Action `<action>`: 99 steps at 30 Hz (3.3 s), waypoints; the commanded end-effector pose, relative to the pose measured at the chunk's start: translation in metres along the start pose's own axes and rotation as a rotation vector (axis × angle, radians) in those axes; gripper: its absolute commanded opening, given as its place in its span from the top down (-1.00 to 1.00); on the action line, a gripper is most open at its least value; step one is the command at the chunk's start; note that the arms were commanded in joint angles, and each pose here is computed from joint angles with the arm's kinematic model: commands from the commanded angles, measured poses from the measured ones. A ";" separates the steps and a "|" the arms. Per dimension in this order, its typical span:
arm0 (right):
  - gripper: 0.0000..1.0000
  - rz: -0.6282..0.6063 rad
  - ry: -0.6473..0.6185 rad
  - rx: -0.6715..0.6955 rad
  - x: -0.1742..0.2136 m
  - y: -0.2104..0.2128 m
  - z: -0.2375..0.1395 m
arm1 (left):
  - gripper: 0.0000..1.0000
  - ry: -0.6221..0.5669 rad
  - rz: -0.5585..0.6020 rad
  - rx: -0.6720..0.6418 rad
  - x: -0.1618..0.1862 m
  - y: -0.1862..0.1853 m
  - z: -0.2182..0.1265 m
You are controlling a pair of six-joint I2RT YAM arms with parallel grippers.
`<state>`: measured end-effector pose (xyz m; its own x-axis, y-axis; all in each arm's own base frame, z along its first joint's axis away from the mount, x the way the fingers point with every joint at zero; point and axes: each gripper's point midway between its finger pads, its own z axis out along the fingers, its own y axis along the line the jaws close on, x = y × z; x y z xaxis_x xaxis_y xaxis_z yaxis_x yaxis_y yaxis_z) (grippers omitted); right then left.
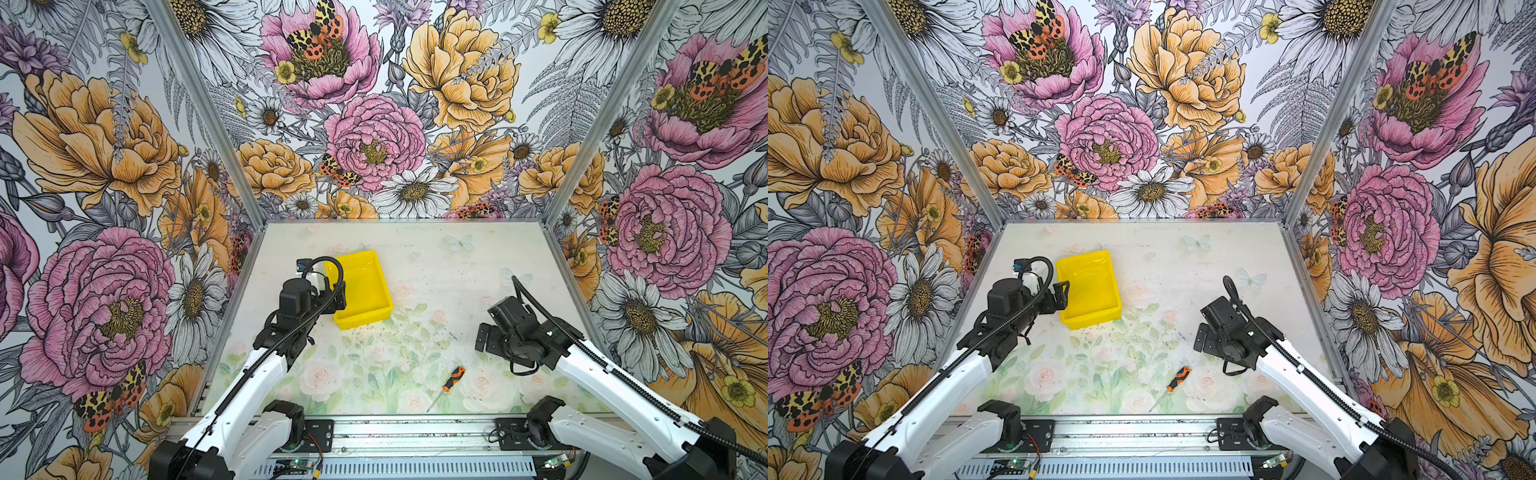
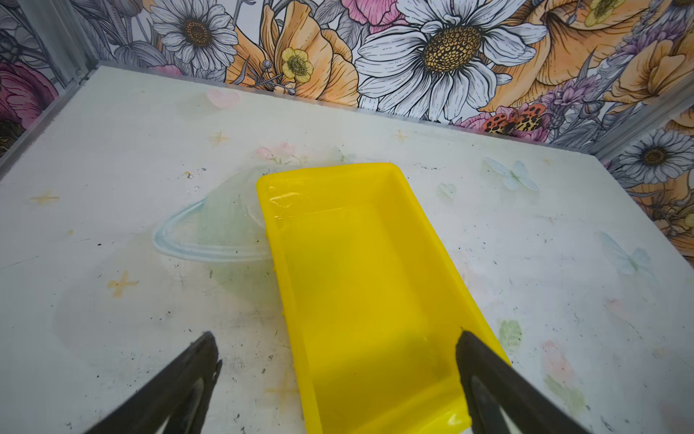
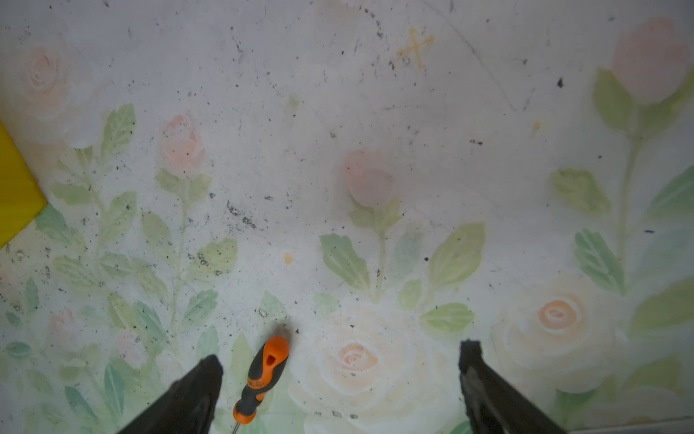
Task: Put the screwdriver in the bin
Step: 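Reach the right gripper over the orange-handled screwdriver while the left arm nears the bin, then close the right gripper on the screwdriver handle and lift it, then carry the held screwdriver with the right gripper over the yellow bin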
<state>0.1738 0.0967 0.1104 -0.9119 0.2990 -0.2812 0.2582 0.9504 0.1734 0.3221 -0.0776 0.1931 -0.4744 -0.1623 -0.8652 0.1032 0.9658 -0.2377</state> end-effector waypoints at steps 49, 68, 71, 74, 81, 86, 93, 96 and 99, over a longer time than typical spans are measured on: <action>0.07 -0.260 0.228 0.014 0.094 0.050 0.085 | -0.97 0.016 0.171 0.194 0.023 -0.060 -0.059; 1.00 -0.442 -0.005 -0.073 0.034 0.101 0.063 | -0.97 -0.007 0.144 0.097 0.019 -0.043 -0.059; 1.00 -0.483 -0.079 -0.125 0.011 0.122 0.043 | -0.97 -0.006 0.140 0.092 0.019 -0.041 -0.058; 1.00 -0.533 -0.175 -0.191 -0.019 0.150 0.013 | -0.97 -0.002 0.128 0.082 0.019 -0.038 -0.058; 1.00 -0.648 -0.340 -0.296 -0.085 0.228 -0.045 | -0.97 0.021 -0.003 0.073 0.011 -0.029 -0.056; 1.00 -0.660 -0.358 -0.368 -0.111 0.286 -0.052 | -0.97 0.026 -0.047 0.081 0.008 -0.027 -0.053; 1.00 -0.650 -0.328 -0.439 -0.127 0.347 -0.031 | -0.97 0.030 -0.098 0.075 0.014 -0.023 -0.058; 1.00 -0.634 -0.309 -0.473 -0.131 0.370 -0.019 | -0.97 0.047 -0.118 0.059 0.020 -0.020 -0.059; 1.00 -0.624 -0.293 -0.497 -0.134 0.391 -0.005 | -0.97 0.057 -0.133 0.041 0.026 -0.015 -0.059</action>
<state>0.3854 0.4124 0.2113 -0.7016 -0.2252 -0.6760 -0.4896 0.8417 0.2277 0.2610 -0.0877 0.2078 -0.5150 -0.2468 -0.8209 0.1026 0.9330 -0.3448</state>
